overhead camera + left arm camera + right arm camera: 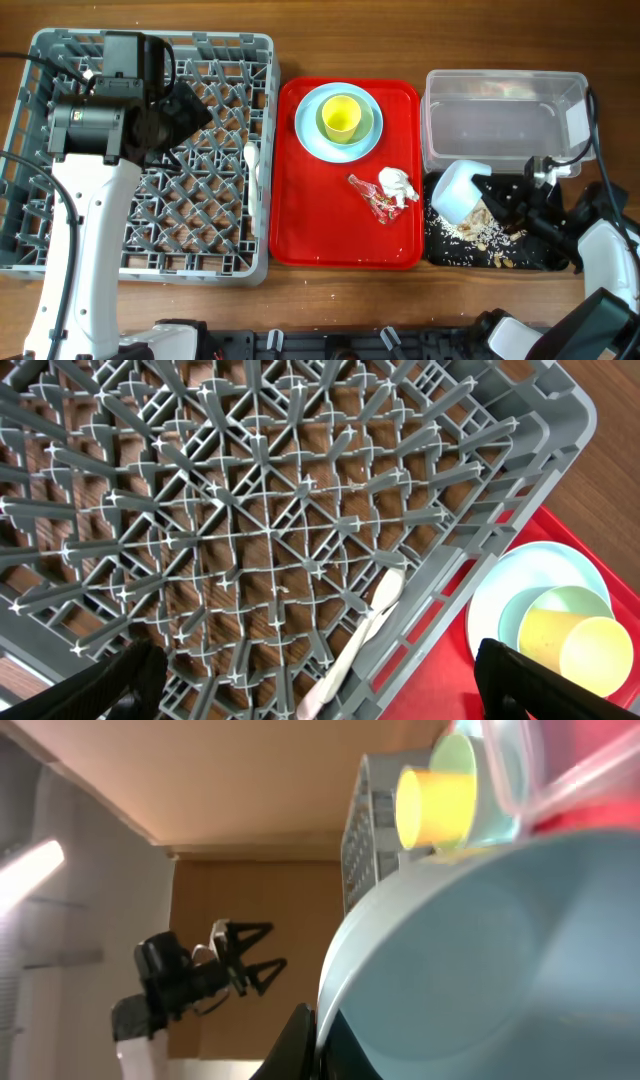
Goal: Sort waste into correct bins and load items into the dishwasher rack
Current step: 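Carry the bowl over the black tray and tip out the rice, then return the emptied bowl to the red tray and release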
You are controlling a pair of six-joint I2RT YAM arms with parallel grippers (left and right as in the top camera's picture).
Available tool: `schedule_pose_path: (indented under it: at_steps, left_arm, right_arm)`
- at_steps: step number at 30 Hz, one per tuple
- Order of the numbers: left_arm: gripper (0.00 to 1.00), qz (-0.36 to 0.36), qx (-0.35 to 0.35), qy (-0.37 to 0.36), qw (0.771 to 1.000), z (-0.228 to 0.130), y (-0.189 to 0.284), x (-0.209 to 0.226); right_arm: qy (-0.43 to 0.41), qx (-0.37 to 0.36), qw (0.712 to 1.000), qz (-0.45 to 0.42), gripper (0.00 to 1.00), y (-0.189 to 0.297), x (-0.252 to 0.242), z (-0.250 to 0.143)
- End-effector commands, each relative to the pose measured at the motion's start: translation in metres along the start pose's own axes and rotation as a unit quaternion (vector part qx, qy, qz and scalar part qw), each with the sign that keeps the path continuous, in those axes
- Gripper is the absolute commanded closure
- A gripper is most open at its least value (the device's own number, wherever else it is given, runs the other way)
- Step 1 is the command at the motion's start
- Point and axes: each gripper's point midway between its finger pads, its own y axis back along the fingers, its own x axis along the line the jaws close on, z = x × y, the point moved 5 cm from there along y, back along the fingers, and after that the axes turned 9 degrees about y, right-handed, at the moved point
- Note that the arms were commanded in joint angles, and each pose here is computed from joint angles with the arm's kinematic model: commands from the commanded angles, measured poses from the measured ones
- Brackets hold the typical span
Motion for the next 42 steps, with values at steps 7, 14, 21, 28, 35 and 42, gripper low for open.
schedule_pose_path:
  at_steps: [7,14,21,28,35,42]
  left_arm:
    - [0.00,-0.001,-0.004,-0.003,1.000,0.003,0.002,0.000]
    - [0.00,-0.001,-0.004,-0.003,1.000,0.003,0.002,0.000]
    - [0.00,-0.001,-0.004,-0.003,1.000,0.003,0.002,0.000]
    - [0.00,-0.001,-0.004,-0.003,1.000,0.003,0.002,0.000]
    - [0.00,-0.001,-0.004,-0.003,1.000,0.003,0.002,0.000]
    - [0.00,-0.001,-0.004,-0.003,1.000,0.003,0.002,0.000]
  right_arm:
    - [-0.025,-0.005,0.999,0.029,0.96,0.001,0.008,0.000]
    - [-0.048,-0.002,0.999,0.009,0.96,0.001,0.006,-0.004]
    - [-0.041,0.000,0.999,-0.007,0.96,0.001,0.017,0.008]
    - [0.201,0.079,0.930,-0.298,0.96,-0.059,0.101,-0.007]
    - [0.403,0.149,0.798,-0.422,0.96,-0.163,0.084,-0.109]
    - [0.490,0.167,0.719,-0.464,0.95,-0.251,0.002,-0.188]
